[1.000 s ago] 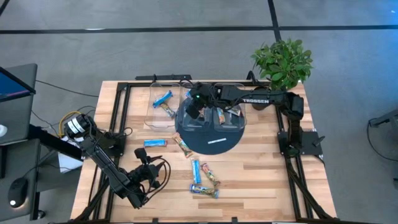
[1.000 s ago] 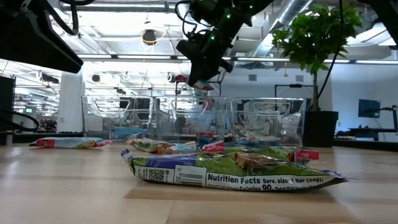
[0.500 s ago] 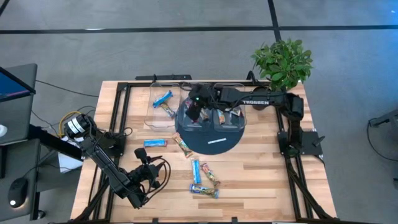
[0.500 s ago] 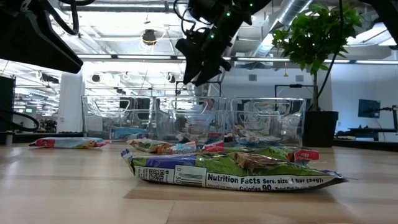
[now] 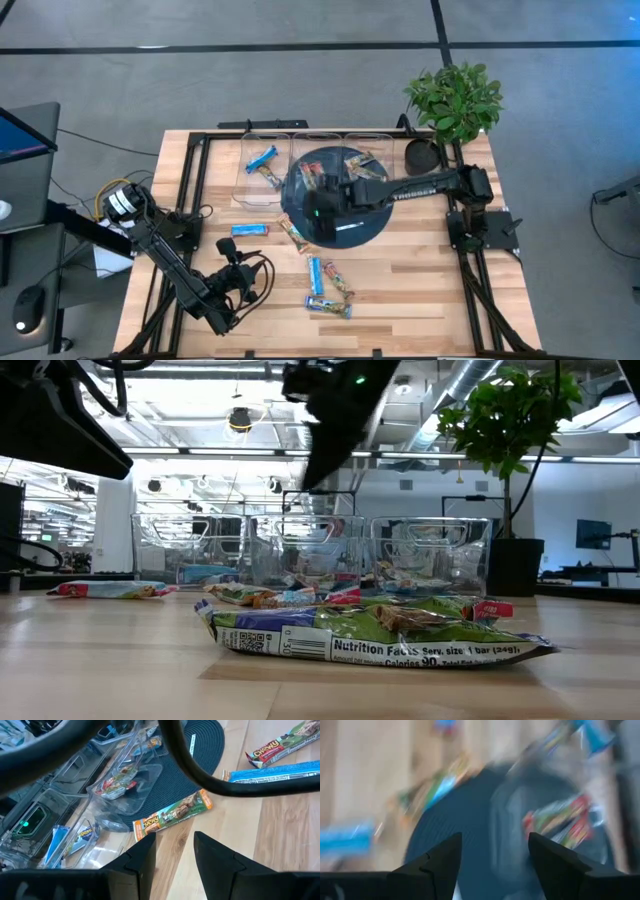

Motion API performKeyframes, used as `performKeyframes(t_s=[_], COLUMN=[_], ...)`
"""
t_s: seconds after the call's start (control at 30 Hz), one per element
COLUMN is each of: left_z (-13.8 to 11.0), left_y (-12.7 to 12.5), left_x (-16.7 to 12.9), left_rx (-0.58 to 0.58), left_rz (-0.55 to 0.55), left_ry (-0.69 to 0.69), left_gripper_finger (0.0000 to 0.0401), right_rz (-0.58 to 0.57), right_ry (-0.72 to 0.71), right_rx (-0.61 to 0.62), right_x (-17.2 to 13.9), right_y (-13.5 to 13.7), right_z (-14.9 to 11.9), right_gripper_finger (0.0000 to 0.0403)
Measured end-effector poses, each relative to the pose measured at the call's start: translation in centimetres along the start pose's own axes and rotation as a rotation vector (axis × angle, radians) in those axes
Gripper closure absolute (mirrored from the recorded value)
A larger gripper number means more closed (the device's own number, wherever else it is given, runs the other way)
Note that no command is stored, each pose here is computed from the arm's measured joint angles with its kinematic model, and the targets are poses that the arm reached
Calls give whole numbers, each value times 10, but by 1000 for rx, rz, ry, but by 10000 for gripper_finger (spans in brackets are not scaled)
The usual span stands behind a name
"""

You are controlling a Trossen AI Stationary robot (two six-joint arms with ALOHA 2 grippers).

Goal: Pick and place Granola Bars by type
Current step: Put the blue granola bar into the left transparent bin

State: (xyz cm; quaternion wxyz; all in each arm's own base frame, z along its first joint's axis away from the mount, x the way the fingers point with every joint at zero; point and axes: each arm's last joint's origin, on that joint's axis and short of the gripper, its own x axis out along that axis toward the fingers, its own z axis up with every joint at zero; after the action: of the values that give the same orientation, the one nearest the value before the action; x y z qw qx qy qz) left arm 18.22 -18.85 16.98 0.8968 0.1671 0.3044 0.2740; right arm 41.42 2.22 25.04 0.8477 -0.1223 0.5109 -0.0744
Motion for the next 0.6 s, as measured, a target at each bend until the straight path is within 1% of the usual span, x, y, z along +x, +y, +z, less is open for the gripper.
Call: performKeyframes(t_s=[0.17, 0.3, 0.4, 0.5, 0.6], left_z=[2, 7, 9, 11, 11], left_y=[0, -1, -2, -2, -2], left_x=[4, 10, 15, 19, 20], left_rx=[-19, -26, -27, -21, -8], left_rz=[10, 13, 8, -7, -11], left_ry=[0, 1, 16, 47, 62], left_gripper_finger=[273, 273, 273, 273, 273], right_rz=[42, 64, 66, 20, -70], right_ry=[164, 201, 210, 212, 202], right_rx=[-46, -85, -93, -78, -63], right_x=[-14, -28, -37, -46, -55], right_y=[41, 74, 95, 113, 132], right_z=[-18, -25, -31, -37, -47], right_gripper_finger=[182, 182, 182, 182, 182])
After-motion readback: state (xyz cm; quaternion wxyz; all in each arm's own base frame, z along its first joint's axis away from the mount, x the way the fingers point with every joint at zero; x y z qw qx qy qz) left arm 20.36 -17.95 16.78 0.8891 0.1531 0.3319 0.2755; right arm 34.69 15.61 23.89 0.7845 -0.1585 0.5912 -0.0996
